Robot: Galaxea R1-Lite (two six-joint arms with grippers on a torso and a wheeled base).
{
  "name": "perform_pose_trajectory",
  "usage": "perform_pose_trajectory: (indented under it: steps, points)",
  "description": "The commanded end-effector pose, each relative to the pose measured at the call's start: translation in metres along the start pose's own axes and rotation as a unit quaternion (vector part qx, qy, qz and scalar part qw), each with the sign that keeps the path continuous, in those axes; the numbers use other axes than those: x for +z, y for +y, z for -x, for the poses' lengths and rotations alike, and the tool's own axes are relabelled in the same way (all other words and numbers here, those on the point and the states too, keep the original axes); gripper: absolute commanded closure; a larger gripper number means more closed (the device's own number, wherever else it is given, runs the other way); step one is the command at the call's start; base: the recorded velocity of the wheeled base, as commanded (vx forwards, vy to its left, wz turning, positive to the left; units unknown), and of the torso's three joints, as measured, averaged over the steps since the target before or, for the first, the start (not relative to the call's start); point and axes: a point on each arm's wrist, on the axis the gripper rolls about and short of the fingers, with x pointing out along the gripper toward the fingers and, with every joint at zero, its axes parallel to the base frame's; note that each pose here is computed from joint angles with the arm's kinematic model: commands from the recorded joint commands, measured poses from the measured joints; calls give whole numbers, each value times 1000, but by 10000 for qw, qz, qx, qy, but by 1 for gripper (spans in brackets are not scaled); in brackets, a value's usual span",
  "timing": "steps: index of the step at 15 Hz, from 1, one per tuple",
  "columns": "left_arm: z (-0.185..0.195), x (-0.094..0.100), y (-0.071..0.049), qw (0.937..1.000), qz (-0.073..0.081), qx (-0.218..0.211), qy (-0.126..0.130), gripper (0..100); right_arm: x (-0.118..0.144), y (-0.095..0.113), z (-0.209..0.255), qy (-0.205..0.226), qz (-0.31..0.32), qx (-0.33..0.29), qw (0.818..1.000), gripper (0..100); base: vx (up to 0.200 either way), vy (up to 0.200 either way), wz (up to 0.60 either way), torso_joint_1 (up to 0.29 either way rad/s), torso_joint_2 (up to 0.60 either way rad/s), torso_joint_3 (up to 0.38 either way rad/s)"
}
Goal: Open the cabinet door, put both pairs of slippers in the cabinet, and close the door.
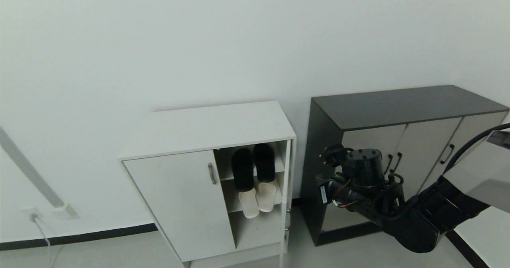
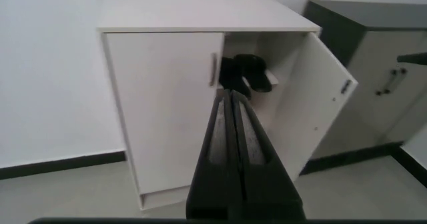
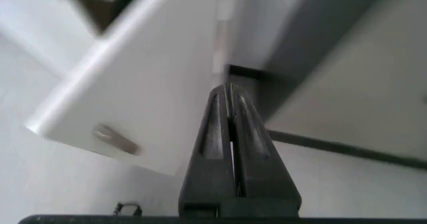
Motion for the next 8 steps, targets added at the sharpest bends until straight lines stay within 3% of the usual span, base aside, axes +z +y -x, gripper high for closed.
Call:
perform_pose_trajectory:
  steps: [1, 8]
  points:
    - [0, 0, 0, 10000, 1, 0, -2, 100, -1, 0, 0, -10, -7, 42, 10000, 100, 0, 0, 600, 12, 12, 2]
    - [0, 0, 0, 10000, 1, 1, 6, 100, -8, -3, 6, -140, 92, 414, 9990, 100, 0, 0, 0, 0, 0, 0]
